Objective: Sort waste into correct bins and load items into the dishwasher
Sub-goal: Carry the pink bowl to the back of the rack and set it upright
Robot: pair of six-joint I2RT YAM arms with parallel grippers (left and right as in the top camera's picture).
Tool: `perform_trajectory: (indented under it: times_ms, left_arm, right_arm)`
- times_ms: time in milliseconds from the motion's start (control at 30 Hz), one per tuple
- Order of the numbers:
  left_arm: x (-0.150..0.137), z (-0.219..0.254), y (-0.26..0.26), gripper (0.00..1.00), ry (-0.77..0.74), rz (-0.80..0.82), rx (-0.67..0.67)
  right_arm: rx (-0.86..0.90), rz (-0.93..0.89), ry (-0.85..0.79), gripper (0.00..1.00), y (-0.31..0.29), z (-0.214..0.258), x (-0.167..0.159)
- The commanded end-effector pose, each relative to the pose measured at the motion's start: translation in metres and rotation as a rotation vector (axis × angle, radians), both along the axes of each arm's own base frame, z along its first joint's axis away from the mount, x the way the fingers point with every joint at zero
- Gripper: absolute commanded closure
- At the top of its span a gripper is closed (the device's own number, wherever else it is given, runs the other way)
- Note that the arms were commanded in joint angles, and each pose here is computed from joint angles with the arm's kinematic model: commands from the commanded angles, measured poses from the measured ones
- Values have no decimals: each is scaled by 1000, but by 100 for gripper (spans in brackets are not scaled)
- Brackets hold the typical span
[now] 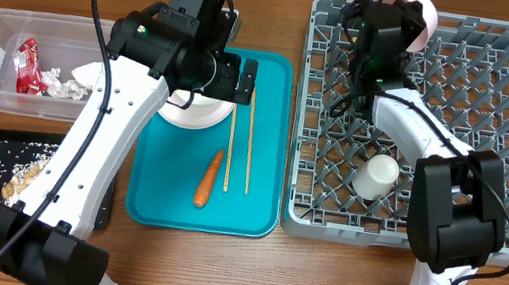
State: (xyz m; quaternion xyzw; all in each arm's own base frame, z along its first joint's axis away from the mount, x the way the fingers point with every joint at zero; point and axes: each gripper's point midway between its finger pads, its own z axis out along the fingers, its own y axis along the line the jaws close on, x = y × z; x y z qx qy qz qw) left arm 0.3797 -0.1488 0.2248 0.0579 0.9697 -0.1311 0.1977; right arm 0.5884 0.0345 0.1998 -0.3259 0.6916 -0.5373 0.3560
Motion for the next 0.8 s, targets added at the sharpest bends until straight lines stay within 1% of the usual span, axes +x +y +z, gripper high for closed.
perform_trajectory:
  times_ms: [0, 133, 500, 767]
  left_arm:
    - [3, 16, 1, 0, -49, -9, -2]
    - [3, 16, 1, 0, -49, -10, -2]
    - [3, 16, 1, 0, -49, -9, -2]
    - [3, 16, 1, 0, -49, -10, -2]
  right_arm:
    - [-40, 7, 0, 96, 1, 3, 4]
    - [-91, 43, 20, 96, 4, 5, 7]
    - [-86, 50, 29, 96, 6, 1, 7]
    - [-71, 6, 25, 96, 10, 0, 0]
